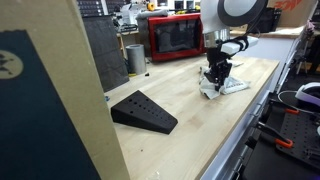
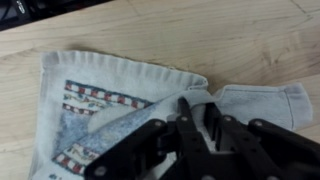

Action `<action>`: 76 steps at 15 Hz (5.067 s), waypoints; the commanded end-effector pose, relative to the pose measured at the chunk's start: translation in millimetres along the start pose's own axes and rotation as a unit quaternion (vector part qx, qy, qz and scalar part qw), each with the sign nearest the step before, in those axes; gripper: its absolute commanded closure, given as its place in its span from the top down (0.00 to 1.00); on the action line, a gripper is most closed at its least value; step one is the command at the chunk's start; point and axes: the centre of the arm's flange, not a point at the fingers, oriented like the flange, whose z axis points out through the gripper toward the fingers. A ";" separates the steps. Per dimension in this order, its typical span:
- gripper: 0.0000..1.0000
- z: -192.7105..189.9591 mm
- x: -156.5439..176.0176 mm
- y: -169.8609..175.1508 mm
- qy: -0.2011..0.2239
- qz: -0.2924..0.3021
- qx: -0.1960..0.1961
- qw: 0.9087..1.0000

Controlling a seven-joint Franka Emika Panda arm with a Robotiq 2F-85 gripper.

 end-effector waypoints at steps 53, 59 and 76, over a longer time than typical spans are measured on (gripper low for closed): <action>1.00 -32.4 74.5 68.7 -0.135 0.091 -0.053 0.985; 0.49 -17.2 77.5 83.0 -0.139 0.108 -0.080 0.981; 0.02 -112.9 113.4 21.5 -0.137 0.123 0.004 0.983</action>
